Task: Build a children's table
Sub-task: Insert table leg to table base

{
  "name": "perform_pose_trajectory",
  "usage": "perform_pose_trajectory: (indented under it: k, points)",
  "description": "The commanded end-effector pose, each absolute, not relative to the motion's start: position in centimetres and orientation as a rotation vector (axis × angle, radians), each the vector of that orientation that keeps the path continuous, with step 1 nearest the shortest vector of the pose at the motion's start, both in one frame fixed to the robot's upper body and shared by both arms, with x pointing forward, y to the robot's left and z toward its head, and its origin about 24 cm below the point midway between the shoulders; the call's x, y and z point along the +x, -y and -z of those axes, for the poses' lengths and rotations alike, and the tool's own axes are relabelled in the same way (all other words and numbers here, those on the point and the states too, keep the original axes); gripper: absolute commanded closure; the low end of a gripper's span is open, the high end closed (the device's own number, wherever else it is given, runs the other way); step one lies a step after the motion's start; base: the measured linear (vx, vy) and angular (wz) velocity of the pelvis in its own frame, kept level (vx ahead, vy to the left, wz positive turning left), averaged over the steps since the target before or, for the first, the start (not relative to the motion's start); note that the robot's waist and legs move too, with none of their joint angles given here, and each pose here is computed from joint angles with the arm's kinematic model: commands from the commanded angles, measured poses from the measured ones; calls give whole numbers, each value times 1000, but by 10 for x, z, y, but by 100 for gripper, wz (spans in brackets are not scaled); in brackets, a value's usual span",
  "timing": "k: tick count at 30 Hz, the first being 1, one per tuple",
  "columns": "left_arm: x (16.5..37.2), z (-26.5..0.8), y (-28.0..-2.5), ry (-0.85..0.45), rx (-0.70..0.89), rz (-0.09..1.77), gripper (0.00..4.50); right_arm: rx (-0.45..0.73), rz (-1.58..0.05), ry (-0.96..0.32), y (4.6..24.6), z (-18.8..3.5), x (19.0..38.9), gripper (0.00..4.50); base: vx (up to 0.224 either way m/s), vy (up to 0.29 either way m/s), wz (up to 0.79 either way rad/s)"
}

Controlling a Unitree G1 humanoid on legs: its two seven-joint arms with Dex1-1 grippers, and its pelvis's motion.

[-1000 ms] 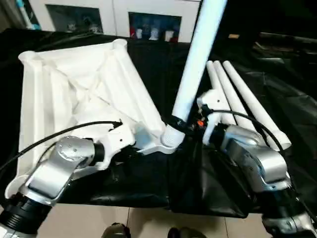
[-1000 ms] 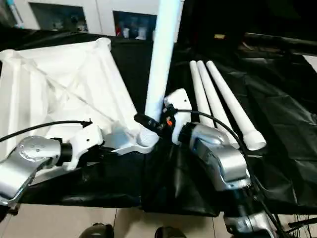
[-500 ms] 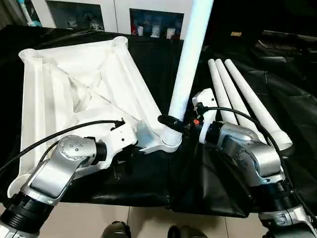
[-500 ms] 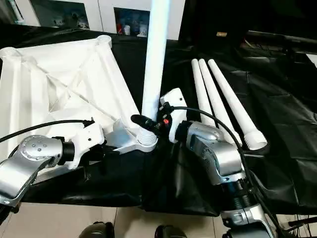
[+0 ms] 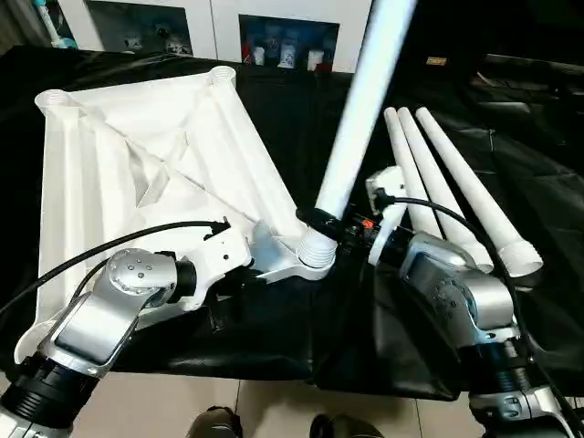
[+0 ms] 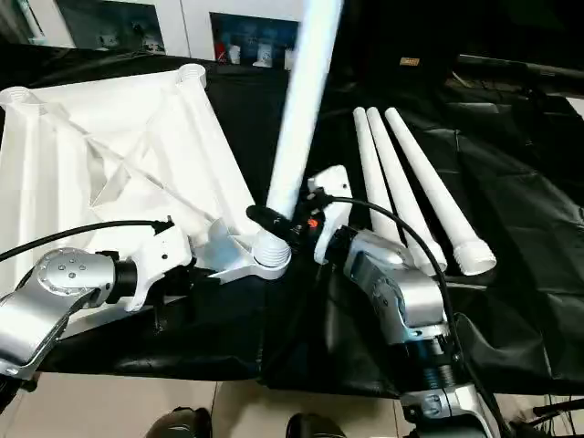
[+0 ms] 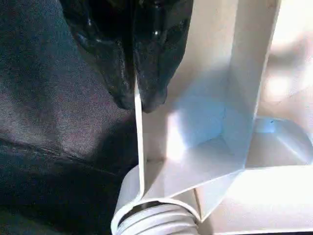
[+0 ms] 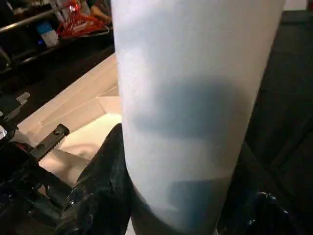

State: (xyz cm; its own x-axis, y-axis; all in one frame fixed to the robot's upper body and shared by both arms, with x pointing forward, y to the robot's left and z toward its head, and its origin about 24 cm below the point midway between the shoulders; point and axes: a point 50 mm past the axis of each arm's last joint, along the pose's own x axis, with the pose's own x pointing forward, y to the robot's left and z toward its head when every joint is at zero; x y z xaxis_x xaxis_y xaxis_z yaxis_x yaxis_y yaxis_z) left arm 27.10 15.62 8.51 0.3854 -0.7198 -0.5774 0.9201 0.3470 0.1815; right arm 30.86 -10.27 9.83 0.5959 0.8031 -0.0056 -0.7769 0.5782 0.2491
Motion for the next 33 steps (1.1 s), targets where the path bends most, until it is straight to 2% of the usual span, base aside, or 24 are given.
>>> perform_pose_trajectory:
  k: [1, 17, 22, 27, 33]
  points:
    - [275, -93, -152, -377, 527, 1129, 450, 237, -884, -215, 108, -76, 304, 264, 0, 0, 0]
    - [281, -96, -156, -369, 536, 1115, 450, 249, -838, -178, 109, -66, 292, 264, 0, 0, 0]
    - [281, -95, -157, -377, 541, 1126, 450, 208, -847, -197, 109, -61, 289, 264, 0, 0, 0]
    - [281, -96, -159, -383, 547, 1126, 450, 94, -933, -223, 102, -61, 283, 265, 0, 0, 0]
    - [280, -95, -161, -391, 544, 1119, 450, 45, -955, -223, 101, -64, 280, 265, 0, 0, 0]
